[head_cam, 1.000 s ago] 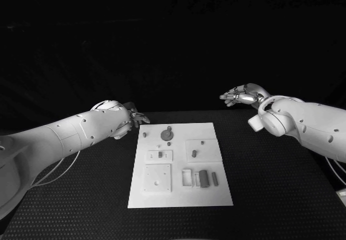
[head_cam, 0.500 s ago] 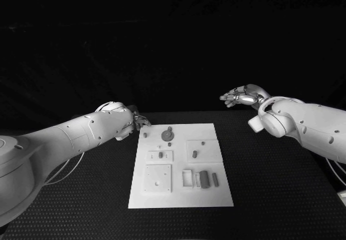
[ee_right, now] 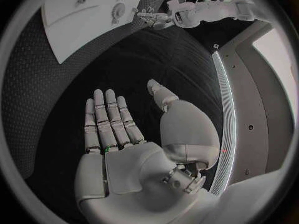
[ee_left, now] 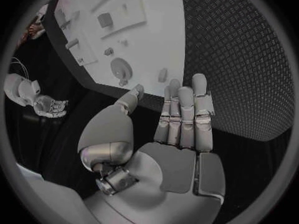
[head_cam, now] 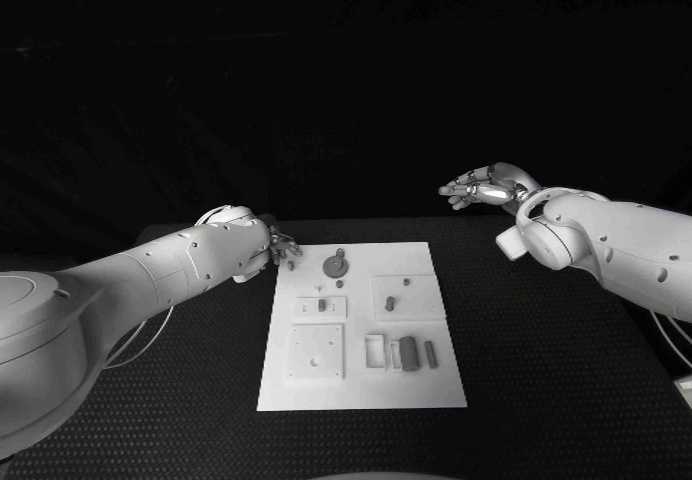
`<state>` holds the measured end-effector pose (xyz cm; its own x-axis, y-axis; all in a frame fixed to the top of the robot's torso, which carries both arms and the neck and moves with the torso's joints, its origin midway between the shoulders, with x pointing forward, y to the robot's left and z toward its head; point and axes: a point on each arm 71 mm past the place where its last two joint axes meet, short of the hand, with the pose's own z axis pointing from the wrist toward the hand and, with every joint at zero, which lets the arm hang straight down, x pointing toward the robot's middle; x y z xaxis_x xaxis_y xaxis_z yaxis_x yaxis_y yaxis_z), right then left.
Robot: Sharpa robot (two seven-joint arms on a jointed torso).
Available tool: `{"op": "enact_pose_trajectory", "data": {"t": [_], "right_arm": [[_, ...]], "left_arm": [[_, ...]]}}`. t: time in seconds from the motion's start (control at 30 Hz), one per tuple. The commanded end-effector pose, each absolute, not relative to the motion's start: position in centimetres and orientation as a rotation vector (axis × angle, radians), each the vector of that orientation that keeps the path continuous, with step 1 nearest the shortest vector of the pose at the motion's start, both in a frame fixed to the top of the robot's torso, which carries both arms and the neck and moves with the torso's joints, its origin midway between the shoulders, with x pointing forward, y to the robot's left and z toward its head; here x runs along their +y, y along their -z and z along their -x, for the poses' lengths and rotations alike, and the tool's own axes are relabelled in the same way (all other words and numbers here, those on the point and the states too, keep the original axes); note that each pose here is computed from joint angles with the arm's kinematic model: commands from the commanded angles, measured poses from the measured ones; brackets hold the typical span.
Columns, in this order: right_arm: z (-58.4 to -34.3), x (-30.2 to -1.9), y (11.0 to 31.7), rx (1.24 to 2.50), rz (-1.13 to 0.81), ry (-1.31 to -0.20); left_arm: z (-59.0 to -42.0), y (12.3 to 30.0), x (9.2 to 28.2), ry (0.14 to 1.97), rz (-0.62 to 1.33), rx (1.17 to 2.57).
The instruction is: Assemble the parts on the task board
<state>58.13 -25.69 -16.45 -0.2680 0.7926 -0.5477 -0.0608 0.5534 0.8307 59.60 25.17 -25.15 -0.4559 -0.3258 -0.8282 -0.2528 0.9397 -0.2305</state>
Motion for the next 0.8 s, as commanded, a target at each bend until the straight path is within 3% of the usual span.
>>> {"op": "enact_pose_trajectory", "data": {"t": [0.03,0.27,0.8], "right_arm": [[-58.1,-25.4,16.4,1.649,-0.612,-0.949],[-58.1,-25.2,16.4,1.65,-0.611,-0.951],[-58.1,-25.2,16.4,1.652,-0.61,-0.953]], "left_arm": [[-59.5,25.7,24.8,0.095,0.387,2.094],[-59.2,26.7,25.1,0.084,0.397,2.1],[-59.3,26.7,25.4,0.094,0.416,2.097]]}}
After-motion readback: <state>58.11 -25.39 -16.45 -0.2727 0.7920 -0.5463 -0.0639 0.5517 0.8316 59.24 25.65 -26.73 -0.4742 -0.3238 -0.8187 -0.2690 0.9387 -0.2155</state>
